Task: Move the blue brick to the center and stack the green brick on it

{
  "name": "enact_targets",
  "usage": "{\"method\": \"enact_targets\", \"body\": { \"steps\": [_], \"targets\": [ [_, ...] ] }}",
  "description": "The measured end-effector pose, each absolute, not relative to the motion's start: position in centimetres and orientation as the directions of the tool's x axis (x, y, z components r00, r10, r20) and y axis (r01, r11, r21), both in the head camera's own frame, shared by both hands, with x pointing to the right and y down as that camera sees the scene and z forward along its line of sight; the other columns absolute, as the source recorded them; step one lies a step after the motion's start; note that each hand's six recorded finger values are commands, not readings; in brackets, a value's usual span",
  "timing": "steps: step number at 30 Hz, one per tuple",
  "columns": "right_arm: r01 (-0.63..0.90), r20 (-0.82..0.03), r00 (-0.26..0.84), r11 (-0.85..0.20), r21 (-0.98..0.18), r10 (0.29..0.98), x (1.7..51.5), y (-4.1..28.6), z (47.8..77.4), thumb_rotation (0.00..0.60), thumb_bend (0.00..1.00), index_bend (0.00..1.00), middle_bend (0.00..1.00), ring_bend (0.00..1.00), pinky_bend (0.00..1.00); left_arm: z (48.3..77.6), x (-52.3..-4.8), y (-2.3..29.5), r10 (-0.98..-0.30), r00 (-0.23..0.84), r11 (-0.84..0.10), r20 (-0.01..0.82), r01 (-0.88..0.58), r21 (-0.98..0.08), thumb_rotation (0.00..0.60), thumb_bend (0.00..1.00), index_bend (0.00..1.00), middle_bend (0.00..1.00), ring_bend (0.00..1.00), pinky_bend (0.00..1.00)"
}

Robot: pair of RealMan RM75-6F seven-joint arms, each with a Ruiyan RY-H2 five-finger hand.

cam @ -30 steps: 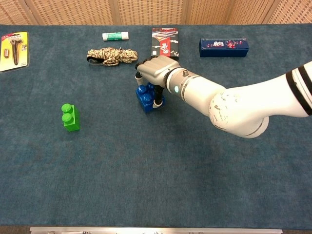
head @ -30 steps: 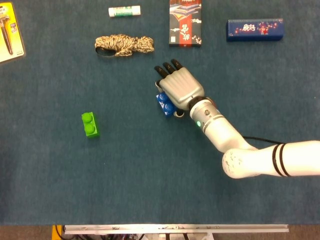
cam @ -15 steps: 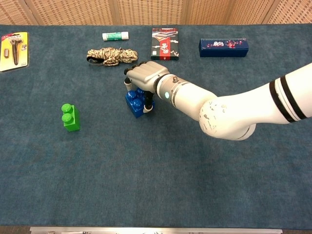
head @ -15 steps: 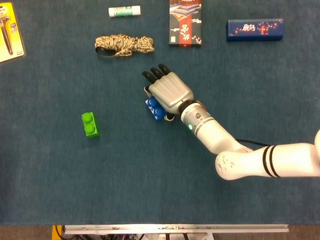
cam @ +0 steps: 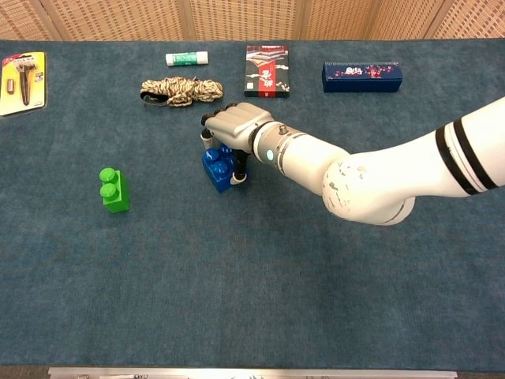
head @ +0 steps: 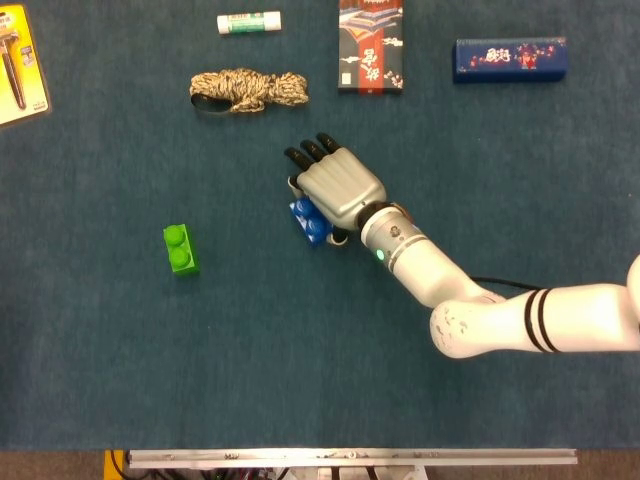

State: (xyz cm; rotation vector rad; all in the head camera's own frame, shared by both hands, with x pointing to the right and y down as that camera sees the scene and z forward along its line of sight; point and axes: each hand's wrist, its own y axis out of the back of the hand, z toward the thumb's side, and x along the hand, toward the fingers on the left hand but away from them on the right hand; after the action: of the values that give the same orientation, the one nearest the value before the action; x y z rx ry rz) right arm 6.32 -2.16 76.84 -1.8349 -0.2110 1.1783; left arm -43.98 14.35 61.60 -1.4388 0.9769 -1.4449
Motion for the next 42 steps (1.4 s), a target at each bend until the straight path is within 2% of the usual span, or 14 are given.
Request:
{"method": "enact_targets", "body": {
  "steps": [6, 14, 22, 28, 30, 33, 36, 40, 42],
  "targets": [
    [-0.296, -0.621, 0.540, -0.562, -0.772, 0.569, 6.4, -2.3, 76.0, 0.600, 0.00, 0.01, 0.09, 0.00, 0.00, 61.6, -44.0, 14.2, -0.942, 0.023, -0.333, 0.334, 0.042, -0.942, 0.600, 0.00, 0.50, 0.42, 0.28, 0.39],
    [-0.287, -0.580, 0.564, -0.519, -0.805, 0.588, 7.5, -2.4, 73.7, 0.600, 0.00, 0.00, 0.09, 0.00, 0.00, 61.8, -43.9, 14.2, -0.940, 0.024, -0.338, 0.339, 0.038, -0.940, 0.600, 0.00, 0.50, 0.41, 0.28, 0.39],
    [-0.278, -0.509, 0.554, -0.429, -0.859, 0.659, 12.0, -3.4, 69.1, 0.600, 0.00, 0.00, 0.09, 0.00, 0.00, 62.0, -43.0, 14.0, -0.937, 0.054, -0.345, 0.345, 0.008, -0.938, 0.600, 0.00, 0.49, 0.29, 0.24, 0.38],
    [-0.222, -0.420, 0.527, -0.357, -0.907, 0.739, 17.9, -3.9, 63.9, 0.600, 0.00, 0.02, 0.09, 0.00, 0.00, 62.2, -41.1, 13.2, -0.921, 0.122, -0.373, 0.369, -0.006, -0.928, 0.600, 0.00, 0.46, 0.24, 0.19, 0.32],
    [-0.191, -0.382, 0.516, -0.331, -0.924, 0.767, 20.5, -3.7, 61.9, 0.600, 0.00, 0.03, 0.09, 0.00, 0.00, 62.4, -40.4, 12.9, -0.918, 0.136, -0.378, 0.373, -0.010, -0.926, 0.600, 0.00, 0.45, 0.17, 0.15, 0.30],
    [-0.163, -0.335, 0.483, -0.292, -0.942, 0.809, 24.7, -3.3, 59.6, 0.600, 0.00, 0.04, 0.09, 0.00, 0.00, 62.6, -39.4, 12.3, -0.914, 0.156, -0.383, 0.374, -0.031, -0.923, 0.600, 0.00, 0.41, 0.04, 0.05, 0.23],
    [-0.153, -0.311, 0.441, -0.271, -0.950, 0.842, 29.0, -2.2, 58.1, 0.600, 0.00, 0.04, 0.09, 0.00, 0.00, 62.9, -38.5, 11.4, -0.913, 0.171, -0.384, 0.370, -0.052, -0.922, 0.600, 0.00, 0.38, 0.00, 0.00, 0.19],
    [-0.141, -0.308, 0.391, -0.274, -0.951, 0.868, 33.3, 0.2, 57.6, 0.600, 0.00, 0.05, 0.09, 0.00, 0.00, 63.1, -37.2, 10.4, -0.909, 0.199, -0.386, 0.366, -0.072, -0.920, 0.600, 0.00, 0.32, 0.00, 0.00, 0.16],
    [-0.139, -0.306, 0.365, -0.273, -0.952, 0.879, 35.3, 1.3, 57.4, 0.600, 0.00, 0.06, 0.09, 0.00, 0.00, 63.3, -36.3, 9.9, -0.904, 0.222, -0.391, 0.367, -0.079, -0.917, 0.600, 0.06, 0.30, 0.00, 0.00, 0.14]
  ]
}}
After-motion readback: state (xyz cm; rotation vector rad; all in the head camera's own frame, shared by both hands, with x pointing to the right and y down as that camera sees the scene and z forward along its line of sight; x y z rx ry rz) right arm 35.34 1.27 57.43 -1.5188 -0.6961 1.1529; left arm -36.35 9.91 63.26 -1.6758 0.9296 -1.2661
